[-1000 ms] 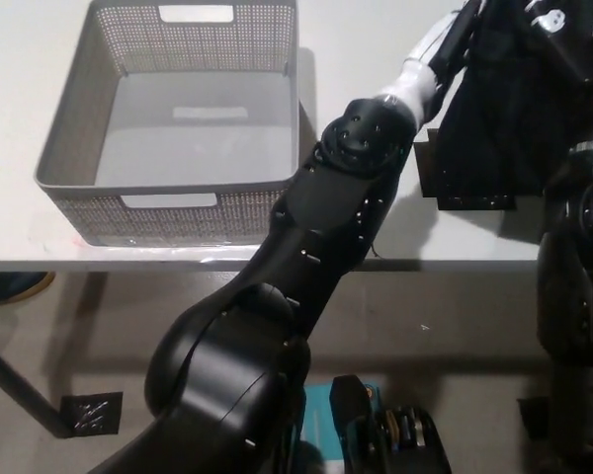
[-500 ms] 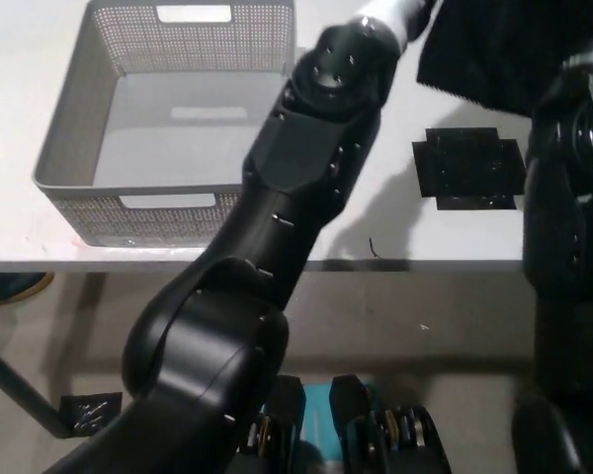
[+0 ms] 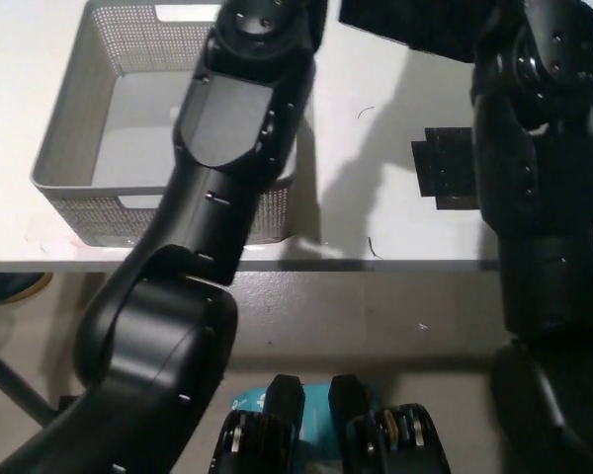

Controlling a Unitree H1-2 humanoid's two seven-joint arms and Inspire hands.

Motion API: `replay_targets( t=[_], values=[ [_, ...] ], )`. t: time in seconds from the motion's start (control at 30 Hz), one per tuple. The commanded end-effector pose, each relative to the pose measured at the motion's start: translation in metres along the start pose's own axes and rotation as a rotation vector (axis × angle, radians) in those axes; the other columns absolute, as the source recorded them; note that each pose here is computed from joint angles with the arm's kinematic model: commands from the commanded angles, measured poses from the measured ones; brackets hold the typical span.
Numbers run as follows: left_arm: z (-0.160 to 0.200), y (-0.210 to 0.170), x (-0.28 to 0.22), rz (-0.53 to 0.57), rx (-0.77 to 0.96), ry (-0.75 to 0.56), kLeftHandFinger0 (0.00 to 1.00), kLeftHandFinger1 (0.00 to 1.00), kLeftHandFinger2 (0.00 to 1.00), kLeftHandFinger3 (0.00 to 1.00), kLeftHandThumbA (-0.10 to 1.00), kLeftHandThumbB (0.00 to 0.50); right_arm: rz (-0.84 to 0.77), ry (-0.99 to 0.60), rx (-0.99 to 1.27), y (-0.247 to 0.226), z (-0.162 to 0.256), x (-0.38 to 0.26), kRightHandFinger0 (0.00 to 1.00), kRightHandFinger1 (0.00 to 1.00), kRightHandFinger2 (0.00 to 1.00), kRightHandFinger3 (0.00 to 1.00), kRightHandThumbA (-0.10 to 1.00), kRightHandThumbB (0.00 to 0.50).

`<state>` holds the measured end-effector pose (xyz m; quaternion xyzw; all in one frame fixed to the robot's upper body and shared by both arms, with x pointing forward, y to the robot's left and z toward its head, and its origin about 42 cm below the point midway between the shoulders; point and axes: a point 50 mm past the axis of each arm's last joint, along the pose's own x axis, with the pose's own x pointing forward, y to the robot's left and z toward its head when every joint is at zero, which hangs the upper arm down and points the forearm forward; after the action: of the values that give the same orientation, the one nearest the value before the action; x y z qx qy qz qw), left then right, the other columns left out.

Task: Use both hands to pick up a lunch bag on the right hand side and place it into a container on the left hand side

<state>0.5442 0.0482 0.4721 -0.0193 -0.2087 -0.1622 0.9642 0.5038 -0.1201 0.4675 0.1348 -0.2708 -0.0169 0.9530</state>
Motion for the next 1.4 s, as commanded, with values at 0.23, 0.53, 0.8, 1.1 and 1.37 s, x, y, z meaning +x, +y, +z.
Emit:
replay_targets(
  t=[0.23, 0.53, 0.8, 1.1, 1.37],
  values=[
    [0.06, 0.034, -0.007, -0.005, -0.039, -0.161, 1.0, 1.0, 1.0, 1.0, 1.0, 0.233, 0.273, 0.026, 0.027, 0.11, 0.005, 0.007, 1.0, 1.0, 1.0, 1.0, 1.0, 0.076],
    [0.06, 0.08, -0.037, 0.111, -0.098, -0.2, 1.0, 1.0, 1.0, 1.0, 1.0, 0.207, 0.402, 0.064, -0.012, 0.159, -0.01, 0.001, 1.0, 1.0, 1.0, 1.0, 1.0, 0.076],
    [0.038, 0.125, -0.069, 0.257, -0.127, -0.211, 1.0, 1.0, 1.0, 1.0, 1.0, 0.209, 0.553, 0.138, -0.01, 0.196, -0.042, -0.015, 1.0, 1.0, 1.0, 1.0, 1.0, 0.115],
    [0.013, 0.147, -0.082, 0.303, -0.189, -0.21, 1.0, 1.0, 1.0, 1.0, 1.0, 0.16, 0.602, 0.206, -0.013, 0.205, -0.068, -0.024, 1.0, 1.0, 1.0, 1.0, 1.0, 0.103],
    [-0.029, 0.139, -0.082, 0.296, -0.053, -0.061, 1.0, 1.0, 1.0, 1.0, 1.0, 0.188, 0.595, 0.312, 0.019, 0.174, -0.102, -0.028, 1.0, 1.0, 1.0, 1.0, 1.0, 0.061]
  ],
)
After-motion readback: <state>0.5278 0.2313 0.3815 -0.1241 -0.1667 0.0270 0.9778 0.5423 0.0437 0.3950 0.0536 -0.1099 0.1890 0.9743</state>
